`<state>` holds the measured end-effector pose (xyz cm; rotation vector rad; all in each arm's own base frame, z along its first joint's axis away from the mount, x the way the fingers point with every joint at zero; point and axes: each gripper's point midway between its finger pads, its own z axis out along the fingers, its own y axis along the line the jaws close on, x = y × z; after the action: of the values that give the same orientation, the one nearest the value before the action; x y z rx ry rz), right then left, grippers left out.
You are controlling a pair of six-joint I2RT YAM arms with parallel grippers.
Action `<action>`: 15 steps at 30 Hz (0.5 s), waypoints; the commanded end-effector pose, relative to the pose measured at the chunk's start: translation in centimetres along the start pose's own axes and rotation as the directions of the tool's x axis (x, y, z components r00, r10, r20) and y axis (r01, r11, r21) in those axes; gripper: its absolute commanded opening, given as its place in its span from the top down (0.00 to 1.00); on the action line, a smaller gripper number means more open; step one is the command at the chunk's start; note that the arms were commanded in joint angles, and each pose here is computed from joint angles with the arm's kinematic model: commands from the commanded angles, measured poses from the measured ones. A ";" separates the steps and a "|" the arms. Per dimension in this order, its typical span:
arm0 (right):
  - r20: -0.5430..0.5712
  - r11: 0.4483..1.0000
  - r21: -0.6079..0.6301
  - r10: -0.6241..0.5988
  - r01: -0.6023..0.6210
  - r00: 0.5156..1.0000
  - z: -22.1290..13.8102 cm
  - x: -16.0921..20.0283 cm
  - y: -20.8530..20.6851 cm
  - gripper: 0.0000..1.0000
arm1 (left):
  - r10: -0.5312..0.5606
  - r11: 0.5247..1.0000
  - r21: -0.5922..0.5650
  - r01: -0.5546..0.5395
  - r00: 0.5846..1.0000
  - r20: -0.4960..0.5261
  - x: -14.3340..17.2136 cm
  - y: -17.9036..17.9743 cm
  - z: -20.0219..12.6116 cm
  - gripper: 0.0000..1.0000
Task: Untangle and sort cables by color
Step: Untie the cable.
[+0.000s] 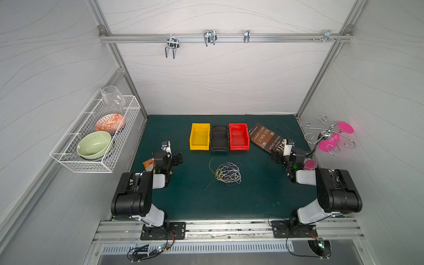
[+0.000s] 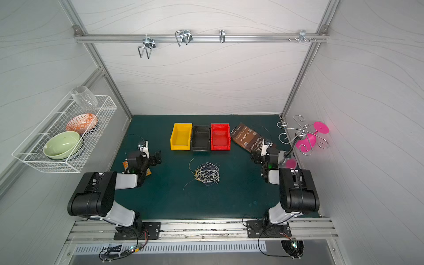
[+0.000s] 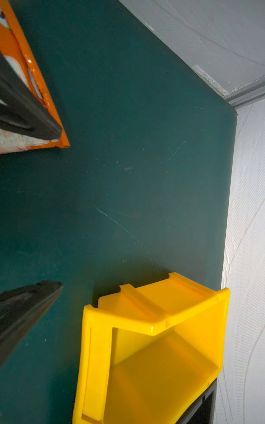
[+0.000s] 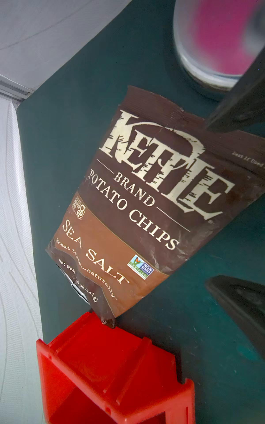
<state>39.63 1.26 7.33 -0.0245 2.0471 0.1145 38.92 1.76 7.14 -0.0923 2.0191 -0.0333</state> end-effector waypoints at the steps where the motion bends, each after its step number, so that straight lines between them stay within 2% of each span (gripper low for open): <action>1: 0.030 1.000 -0.007 -0.011 0.012 0.999 0.3 -1.0 0.2 0.01 | 0.008 1.000 0.014 -0.009 0.998 0.069 -2.3 -0.4 0.3 0.00; 15: 0.033 1.000 -0.008 -0.007 0.007 0.999 0.2 -1.0 0.1 0.01 | 0.006 1.000 0.015 -0.007 0.998 0.067 -2.2 -0.4 0.3 0.00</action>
<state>39.62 1.26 7.32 -0.0245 2.0475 0.1145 38.92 1.76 7.14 -0.0923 2.0191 -0.0333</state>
